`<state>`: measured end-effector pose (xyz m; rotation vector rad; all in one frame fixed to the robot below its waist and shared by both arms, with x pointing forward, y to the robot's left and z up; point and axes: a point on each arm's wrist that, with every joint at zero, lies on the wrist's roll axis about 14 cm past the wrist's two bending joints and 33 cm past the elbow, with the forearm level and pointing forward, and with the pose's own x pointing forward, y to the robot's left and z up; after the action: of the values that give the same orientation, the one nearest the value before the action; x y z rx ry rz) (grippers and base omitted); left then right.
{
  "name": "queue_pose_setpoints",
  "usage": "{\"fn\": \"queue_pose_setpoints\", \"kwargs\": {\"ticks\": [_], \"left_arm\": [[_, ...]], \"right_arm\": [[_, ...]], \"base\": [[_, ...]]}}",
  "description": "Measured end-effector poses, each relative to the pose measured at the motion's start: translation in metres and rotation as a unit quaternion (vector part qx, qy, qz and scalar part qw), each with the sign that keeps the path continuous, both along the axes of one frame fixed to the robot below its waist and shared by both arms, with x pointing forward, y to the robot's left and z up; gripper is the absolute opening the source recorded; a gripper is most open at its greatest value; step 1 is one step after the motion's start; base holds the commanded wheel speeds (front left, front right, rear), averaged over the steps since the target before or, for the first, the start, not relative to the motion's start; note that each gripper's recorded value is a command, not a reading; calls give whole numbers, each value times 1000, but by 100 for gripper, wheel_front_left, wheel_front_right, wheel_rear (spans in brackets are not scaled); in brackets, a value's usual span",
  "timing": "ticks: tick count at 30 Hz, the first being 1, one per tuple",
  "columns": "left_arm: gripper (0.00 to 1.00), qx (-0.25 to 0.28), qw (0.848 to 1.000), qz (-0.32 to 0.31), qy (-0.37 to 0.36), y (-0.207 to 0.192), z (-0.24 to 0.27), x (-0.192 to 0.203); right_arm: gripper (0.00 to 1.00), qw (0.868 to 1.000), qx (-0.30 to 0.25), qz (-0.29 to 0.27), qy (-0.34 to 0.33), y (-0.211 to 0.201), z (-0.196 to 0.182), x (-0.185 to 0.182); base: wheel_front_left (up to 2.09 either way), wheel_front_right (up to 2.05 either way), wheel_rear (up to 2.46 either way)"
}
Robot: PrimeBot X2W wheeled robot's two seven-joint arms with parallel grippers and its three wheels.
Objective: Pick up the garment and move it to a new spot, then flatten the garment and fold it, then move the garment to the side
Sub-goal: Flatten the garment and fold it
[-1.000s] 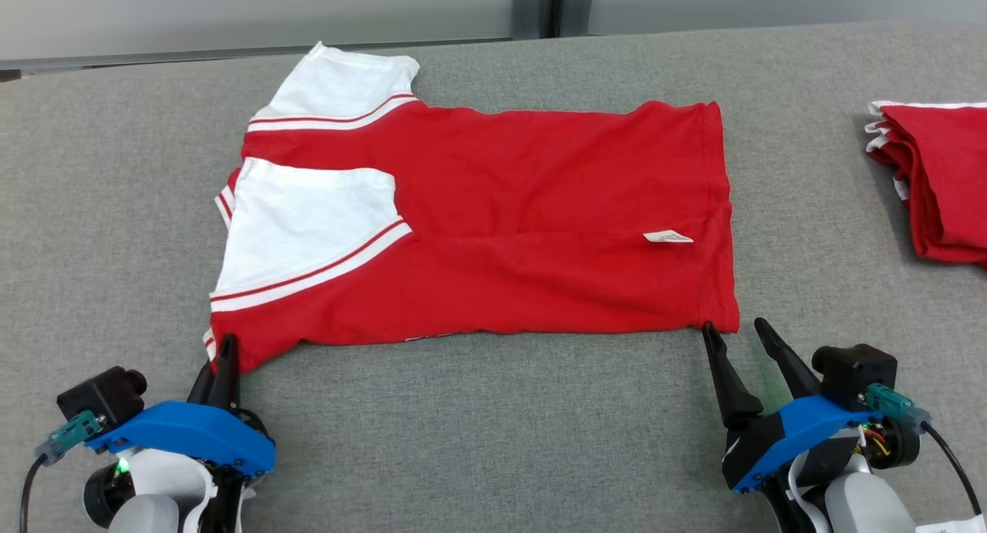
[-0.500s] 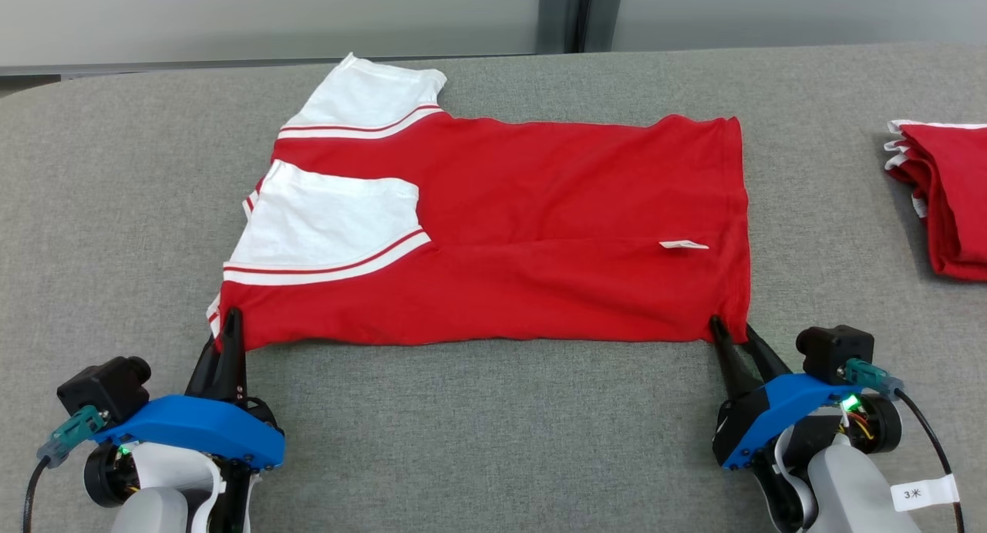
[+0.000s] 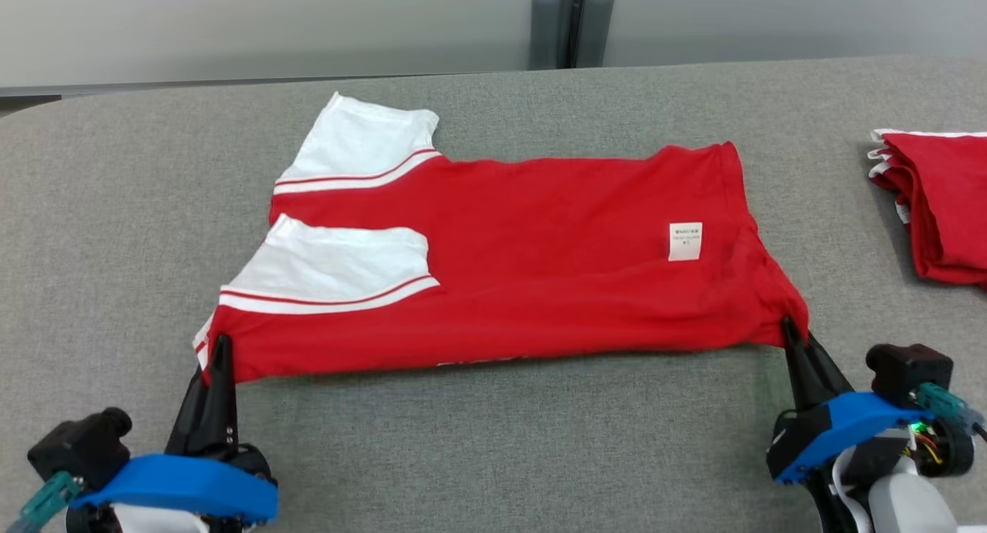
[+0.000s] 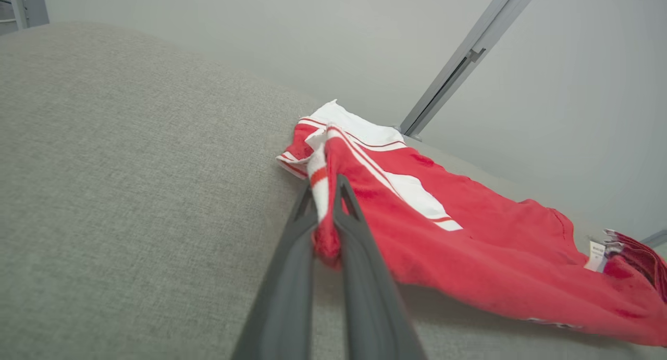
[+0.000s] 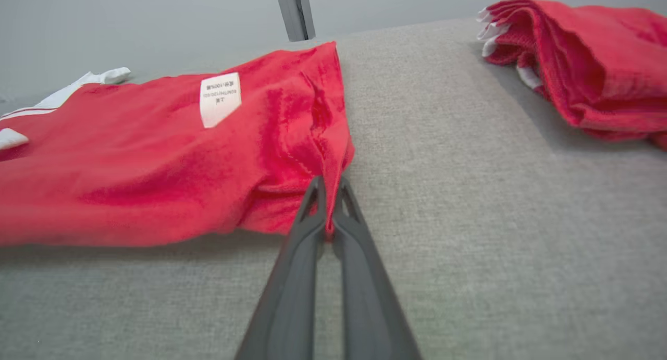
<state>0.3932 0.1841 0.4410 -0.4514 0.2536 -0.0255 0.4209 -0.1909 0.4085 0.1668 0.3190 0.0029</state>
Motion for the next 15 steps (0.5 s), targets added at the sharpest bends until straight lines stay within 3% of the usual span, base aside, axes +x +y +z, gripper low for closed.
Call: {"fn": "queue_pose_setpoints", "kwargs": {"ticks": [13, 14, 15], "left_arm": [[0, -43, 994, -3, 100, -19, -25, -79], [0, -50, 993, 0, 106, -20, -28, -81], [0, -53, 992, 1, 113, -20, -32, -83]], "right_arm": [[0, 996, 8, -24, 89, -21, -14, -67], [1, 995, 13, -23, 94, -20, -16, -70], [15, 995, 17, -22, 98, -19, -17, -72]], "base": [[0, 0, 0], [0, 0, 0], [0, 0, 0]]}}
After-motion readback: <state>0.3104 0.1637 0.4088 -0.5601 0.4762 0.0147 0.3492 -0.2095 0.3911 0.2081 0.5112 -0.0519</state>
